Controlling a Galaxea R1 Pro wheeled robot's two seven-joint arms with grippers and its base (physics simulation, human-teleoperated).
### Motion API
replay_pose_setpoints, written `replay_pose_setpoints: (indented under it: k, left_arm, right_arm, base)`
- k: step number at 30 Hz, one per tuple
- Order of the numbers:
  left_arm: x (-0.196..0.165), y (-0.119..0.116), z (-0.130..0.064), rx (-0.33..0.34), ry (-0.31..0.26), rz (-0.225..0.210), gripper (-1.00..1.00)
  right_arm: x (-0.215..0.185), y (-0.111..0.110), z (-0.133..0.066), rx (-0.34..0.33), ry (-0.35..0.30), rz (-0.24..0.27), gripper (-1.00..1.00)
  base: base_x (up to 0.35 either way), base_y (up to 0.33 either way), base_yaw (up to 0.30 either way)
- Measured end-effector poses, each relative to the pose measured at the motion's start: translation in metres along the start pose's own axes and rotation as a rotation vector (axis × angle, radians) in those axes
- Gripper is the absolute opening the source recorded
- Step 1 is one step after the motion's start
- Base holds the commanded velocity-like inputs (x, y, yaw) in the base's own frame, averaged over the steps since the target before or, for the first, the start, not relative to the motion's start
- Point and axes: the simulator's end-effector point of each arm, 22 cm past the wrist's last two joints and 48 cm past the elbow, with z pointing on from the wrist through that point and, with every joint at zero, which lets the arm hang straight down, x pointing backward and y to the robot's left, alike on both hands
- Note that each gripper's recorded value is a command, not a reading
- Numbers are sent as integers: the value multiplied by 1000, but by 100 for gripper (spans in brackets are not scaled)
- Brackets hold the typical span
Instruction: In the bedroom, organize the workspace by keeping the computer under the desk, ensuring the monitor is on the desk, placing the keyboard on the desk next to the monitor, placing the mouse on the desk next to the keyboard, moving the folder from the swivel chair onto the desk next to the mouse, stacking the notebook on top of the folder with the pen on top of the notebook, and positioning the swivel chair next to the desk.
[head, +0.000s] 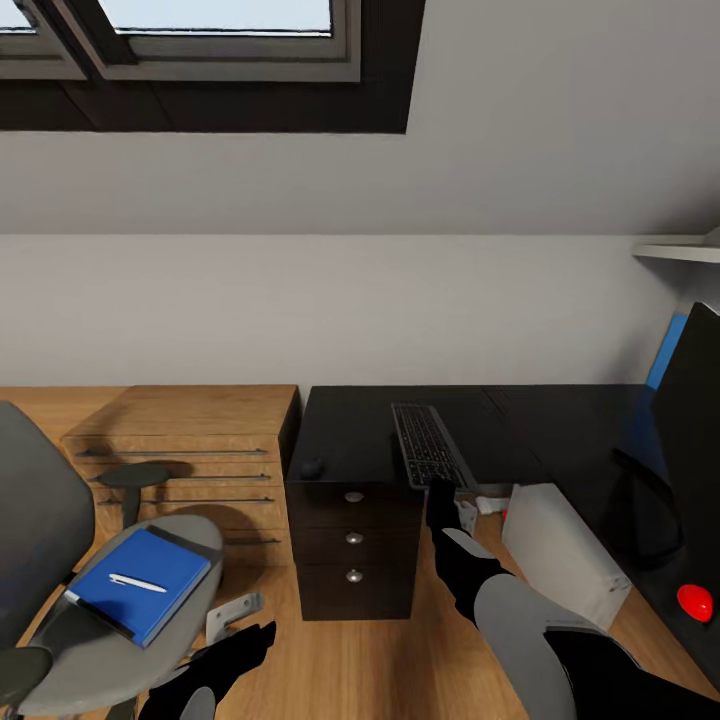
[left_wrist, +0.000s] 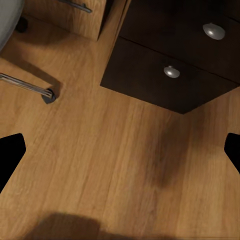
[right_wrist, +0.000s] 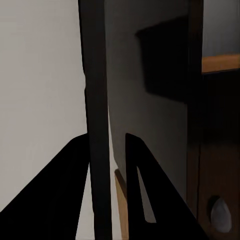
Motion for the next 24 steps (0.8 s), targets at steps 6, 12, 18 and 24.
replay_pose_setpoints:
  k: [6, 12, 18, 24]
  left_arm:
    - [1, -2, 0, 7, 1, 3, 100]
    - [-4, -5, -2, 14, -10, 7, 100]
    - [-66, -33, -36, 90, -155, 5, 100]
    - [-91, -41, -46, 110, -210, -2, 100]
  right_arm:
    - [0, 1, 0, -3, 1, -1, -100]
    - [1, 2, 0, -5, 4, -7, -100]
    - [1, 2, 0, -8, 3, -7, -100]
    - [1, 6, 0, -24, 3, -6, -100]
  base:
    - [-2, 0, 0]
    - [0, 0, 0]
    - [0, 0, 0]
    - [0, 0, 0]
